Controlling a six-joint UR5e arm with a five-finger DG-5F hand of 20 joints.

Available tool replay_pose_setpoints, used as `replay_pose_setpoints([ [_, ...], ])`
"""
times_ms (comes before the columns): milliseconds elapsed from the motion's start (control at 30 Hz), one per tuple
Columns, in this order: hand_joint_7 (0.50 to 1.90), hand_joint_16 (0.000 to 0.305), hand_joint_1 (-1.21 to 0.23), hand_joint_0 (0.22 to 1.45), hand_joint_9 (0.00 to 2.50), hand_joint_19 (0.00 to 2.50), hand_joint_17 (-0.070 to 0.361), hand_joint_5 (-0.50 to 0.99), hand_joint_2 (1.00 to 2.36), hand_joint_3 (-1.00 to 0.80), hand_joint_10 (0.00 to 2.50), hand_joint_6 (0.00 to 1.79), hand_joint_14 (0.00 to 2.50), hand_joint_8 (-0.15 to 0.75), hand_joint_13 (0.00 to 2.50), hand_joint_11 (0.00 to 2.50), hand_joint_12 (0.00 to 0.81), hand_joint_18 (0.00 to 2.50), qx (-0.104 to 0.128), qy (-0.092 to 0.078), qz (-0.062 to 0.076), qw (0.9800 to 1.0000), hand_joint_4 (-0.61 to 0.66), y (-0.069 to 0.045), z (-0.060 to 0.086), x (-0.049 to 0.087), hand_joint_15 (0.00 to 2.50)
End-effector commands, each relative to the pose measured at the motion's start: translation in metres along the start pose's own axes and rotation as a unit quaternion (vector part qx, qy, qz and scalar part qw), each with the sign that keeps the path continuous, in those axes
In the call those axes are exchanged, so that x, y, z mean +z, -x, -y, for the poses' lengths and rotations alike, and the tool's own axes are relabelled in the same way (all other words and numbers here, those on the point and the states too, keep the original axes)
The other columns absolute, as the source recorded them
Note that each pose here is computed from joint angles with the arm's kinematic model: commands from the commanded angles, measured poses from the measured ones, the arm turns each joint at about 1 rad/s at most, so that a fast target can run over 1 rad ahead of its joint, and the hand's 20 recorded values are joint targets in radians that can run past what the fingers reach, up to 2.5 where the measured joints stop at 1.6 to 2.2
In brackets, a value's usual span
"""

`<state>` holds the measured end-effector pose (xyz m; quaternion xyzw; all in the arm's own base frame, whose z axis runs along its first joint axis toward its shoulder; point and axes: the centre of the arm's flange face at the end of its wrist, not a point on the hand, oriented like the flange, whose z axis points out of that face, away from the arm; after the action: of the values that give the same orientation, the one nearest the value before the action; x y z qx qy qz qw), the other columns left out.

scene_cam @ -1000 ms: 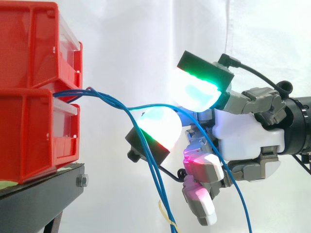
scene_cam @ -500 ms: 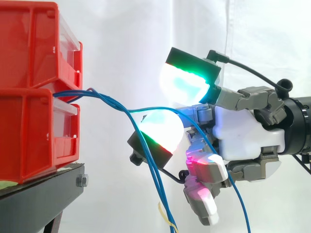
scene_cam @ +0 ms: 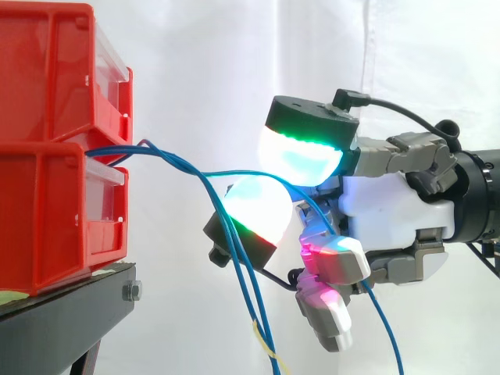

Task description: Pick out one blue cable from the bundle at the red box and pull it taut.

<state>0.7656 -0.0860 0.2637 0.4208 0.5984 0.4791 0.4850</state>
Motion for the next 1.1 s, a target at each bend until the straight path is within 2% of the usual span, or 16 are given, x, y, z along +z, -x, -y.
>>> replay_pose_setpoints([
  [0, 0.88, 0.065, -0.63, 0.6, 1.24, 0.61, 0.147, -0.12, 1.01, -0.17, 0.02, 0.84, 0.02, 0.338, 1.07, 0.76, 0.438, 0.91, 0.0, 0.001, 0.0, 1.0, 0.07, 0.0004, -0.0006, -0.0003, 0.58],
  [500, 0.86, 0.061, -0.7, 0.61, 1.21, 0.62, 0.138, -0.15, 1.01, -0.18, 0.02, 0.91, 0.02, 0.313, 1.04, 0.84, 0.416, 0.87, 0.0, -0.001, 0.0, 1.0, 0.07, 0.0001, 0.0008, -0.0003, 0.59],
  [733, 0.85, 0.06, -0.7, 0.63, 1.25, 0.61, 0.135, -0.15, 1.01, -0.12, 0.02, 0.94, 0.02, 0.306, 1.04, 0.9, 0.412, 0.87, 0.0, -0.001, -0.001, 1.0, 0.0, 0.0, 0.0008, -0.0003, 0.6],
  [833, 0.85, 0.054, -0.74, 0.66, 1.21, 0.64, 0.121, -0.16, 1.02, -0.19, 0.02, 0.95, 0.02, 0.271, 1.01, 0.93, 0.379, 0.82, 0.0, -0.001, 0.0, 1.0, -0.07, 0.0013, 0.0003, -0.0004, 0.61],
  [1067, 0.83, 0.05, -0.75, 0.7, 1.21, 0.64, 0.113, -0.17, 1.01, -0.39, 0.02, 0.95, 0.02, 0.249, 1.0, 0.93, 0.364, 0.82, 0.001, 0.002, 0.001, 1.0, -0.11, 0.0017, -0.0013, -0.0002, 0.62],
])
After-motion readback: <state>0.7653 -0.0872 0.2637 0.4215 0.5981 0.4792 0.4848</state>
